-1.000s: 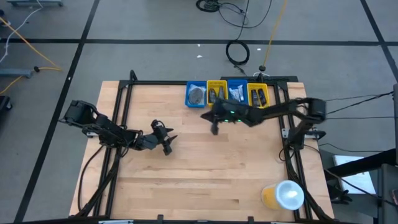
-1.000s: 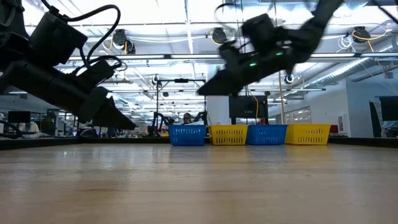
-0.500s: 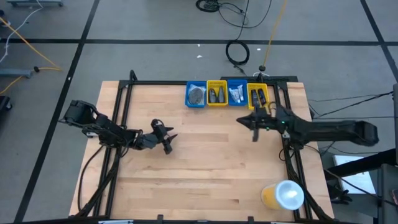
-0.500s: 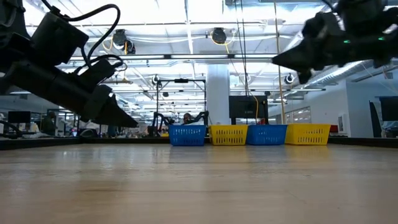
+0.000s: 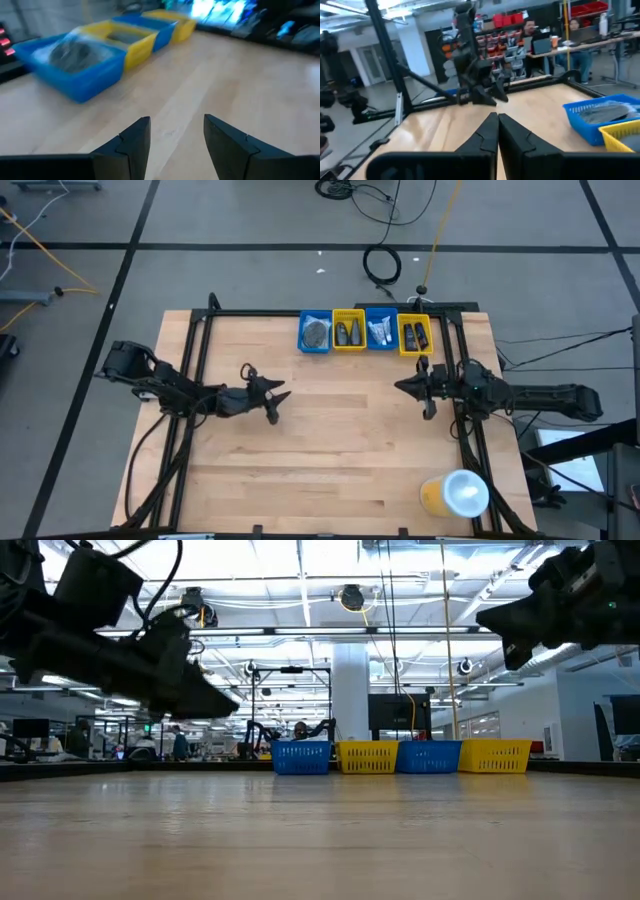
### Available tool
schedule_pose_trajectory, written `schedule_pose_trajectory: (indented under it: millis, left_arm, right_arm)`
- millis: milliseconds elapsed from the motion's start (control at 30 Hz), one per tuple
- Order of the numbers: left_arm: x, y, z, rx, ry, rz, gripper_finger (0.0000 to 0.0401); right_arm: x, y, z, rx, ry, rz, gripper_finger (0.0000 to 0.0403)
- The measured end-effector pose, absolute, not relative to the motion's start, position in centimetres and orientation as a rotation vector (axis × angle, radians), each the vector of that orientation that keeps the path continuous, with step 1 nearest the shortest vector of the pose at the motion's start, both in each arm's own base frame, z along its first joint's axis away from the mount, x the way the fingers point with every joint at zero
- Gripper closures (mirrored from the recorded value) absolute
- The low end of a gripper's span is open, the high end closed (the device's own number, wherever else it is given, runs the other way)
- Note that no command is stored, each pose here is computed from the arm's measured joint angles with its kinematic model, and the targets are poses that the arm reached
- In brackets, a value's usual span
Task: Pick & Place Travel size toiletries
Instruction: Return to Home Position
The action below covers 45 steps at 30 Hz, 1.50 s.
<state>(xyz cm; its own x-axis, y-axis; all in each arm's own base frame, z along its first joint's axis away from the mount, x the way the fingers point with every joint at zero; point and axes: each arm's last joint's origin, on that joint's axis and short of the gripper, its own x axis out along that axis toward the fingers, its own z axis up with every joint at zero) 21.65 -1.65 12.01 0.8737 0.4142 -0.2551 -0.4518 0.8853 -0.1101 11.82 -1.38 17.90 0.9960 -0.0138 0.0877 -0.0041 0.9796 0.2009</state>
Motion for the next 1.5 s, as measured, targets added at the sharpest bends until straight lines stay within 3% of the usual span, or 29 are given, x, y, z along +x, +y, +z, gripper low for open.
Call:
schedule_pose_trajectory:
  millis: [367,667,1100,1200,1333,1500]
  left_arm:
    - [21.0,-0.1,16.0,-0.153,0.093,0.363,0.0219]
    - [19.2,0.7,18.1,-0.147,0.077,0.402,0.0219]
    - [16.1,1.5,19.7,-0.158,0.106,0.448,0.0219]
    - [15.6,1.3,20.0,-0.138,0.115,0.382,0.0222]
    - [14.2,1.0,20.5,-0.092,0.120,0.293,0.0257]
    - [12.0,0.9,20.9,-0.003,0.127,0.247,0.0357]
  right_arm:
    - [11.0,0.1,17.2,0.139,-0.009,0.126,0.0402]
    - [10.5,0.6,17.5,0.070,-0.063,0.029,0.0403]
    - [10.1,1.4,16.3,0.213,0.068,0.097,0.0403]
    - [10.2,1.4,16.3,0.257,0.077,0.093,0.0403]
    - [10.2,1.4,16.2,0.266,0.079,0.089,0.0403]
    - [10.2,1.4,16.2,0.263,0.079,0.088,0.0399]
